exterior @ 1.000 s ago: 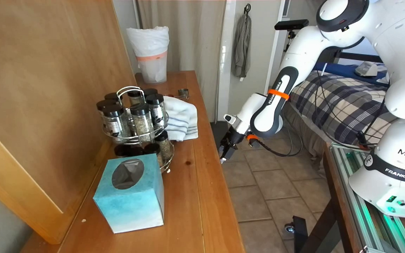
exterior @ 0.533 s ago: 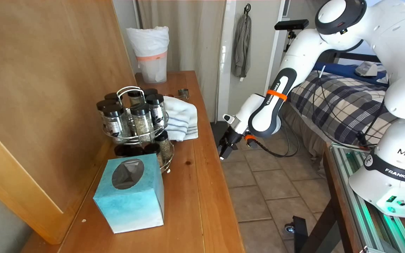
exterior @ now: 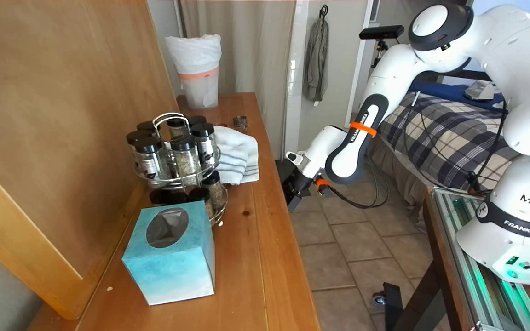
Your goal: Close the open drawer
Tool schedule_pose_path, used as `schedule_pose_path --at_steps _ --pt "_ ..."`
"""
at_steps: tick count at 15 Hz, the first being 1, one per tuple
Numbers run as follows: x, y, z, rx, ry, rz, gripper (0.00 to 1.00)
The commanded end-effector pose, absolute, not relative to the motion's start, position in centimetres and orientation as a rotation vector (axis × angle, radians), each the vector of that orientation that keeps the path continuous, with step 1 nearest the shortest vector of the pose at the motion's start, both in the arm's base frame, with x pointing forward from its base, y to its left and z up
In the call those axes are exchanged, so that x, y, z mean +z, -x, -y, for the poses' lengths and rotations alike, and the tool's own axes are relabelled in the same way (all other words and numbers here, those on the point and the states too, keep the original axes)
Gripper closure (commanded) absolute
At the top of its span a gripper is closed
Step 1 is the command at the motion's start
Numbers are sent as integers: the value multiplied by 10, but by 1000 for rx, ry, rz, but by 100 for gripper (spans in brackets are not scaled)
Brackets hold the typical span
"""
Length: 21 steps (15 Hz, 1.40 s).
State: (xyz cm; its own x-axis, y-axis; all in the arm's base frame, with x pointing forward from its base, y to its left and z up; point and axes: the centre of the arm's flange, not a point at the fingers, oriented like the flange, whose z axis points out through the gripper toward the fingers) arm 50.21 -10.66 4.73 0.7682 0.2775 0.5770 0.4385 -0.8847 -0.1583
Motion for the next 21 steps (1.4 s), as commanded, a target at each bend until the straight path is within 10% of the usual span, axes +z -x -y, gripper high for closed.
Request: schedule_pose_path --at_steps 1,21 --pt "37 -524 98 -926 2597 588 0" --pt "58 -459 122 -635 2834 295 0"
